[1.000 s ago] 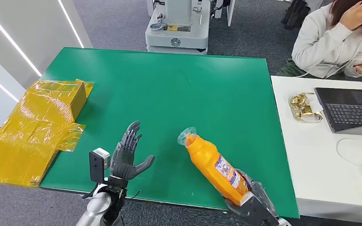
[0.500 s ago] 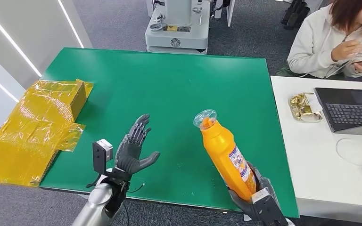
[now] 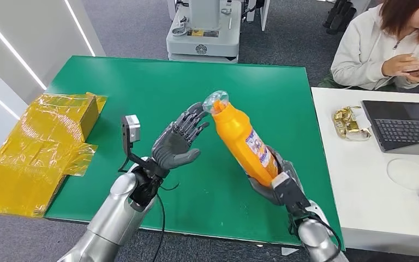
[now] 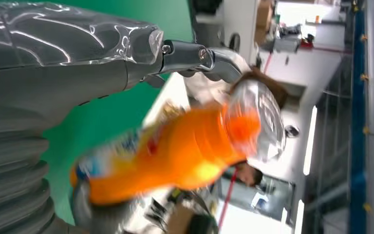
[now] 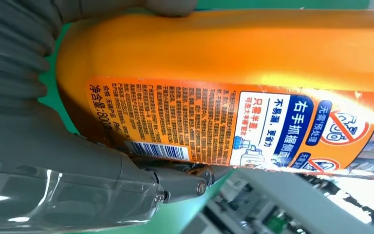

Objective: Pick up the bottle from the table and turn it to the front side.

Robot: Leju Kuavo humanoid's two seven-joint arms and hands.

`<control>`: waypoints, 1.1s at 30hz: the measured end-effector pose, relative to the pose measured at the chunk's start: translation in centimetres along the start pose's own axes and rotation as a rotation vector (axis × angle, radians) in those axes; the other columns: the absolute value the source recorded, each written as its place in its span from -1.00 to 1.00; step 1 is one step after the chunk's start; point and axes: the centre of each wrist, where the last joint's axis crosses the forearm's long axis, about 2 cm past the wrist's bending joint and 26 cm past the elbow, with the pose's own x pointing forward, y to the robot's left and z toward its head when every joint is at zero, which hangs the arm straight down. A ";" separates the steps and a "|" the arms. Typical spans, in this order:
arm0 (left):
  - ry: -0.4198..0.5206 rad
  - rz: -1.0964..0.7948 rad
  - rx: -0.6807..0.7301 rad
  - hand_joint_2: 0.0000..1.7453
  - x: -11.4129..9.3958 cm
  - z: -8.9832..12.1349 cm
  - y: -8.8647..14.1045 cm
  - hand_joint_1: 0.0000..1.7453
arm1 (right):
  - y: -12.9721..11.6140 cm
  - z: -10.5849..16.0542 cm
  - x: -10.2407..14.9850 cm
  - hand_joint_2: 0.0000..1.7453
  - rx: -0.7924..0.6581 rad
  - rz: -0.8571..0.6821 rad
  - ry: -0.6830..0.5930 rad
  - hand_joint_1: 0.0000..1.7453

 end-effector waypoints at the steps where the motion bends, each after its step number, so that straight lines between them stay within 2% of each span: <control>1: 0.000 0.017 -0.013 1.00 0.3 -0.8 0.1 -1.00 | 0.0 -1.4 0.3 1.00 0.010 0.006 -0.012 1.00; 5: 0.002 0.065 -0.034 1.00 0.9 -3.0 0.3 -1.00 | 0.2 -5.8 1.8 1.00 0.051 0.056 -0.041 1.00; 11: -0.008 0.159 -0.038 1.00 0.7 -4.0 0.9 -1.00 | 0.1 -8.5 2.9 1.00 0.076 0.151 -0.048 1.00; 18: -0.008 0.121 -0.021 1.00 0.9 -4.9 1.0 -1.00 | 0.2 -8.9 3.4 1.00 0.016 0.195 -0.086 1.00; 26: -0.022 0.051 -0.011 1.00 1.1 -6.0 0.6 -1.00 | 0.7 -9.2 4.0 1.00 0.020 0.206 -0.110 1.00; 33: -0.072 -0.252 0.109 1.00 0.9 -6.0 1.3 -1.00 | 1.4 -8.8 3.9 1.00 0.026 0.225 -0.108 1.00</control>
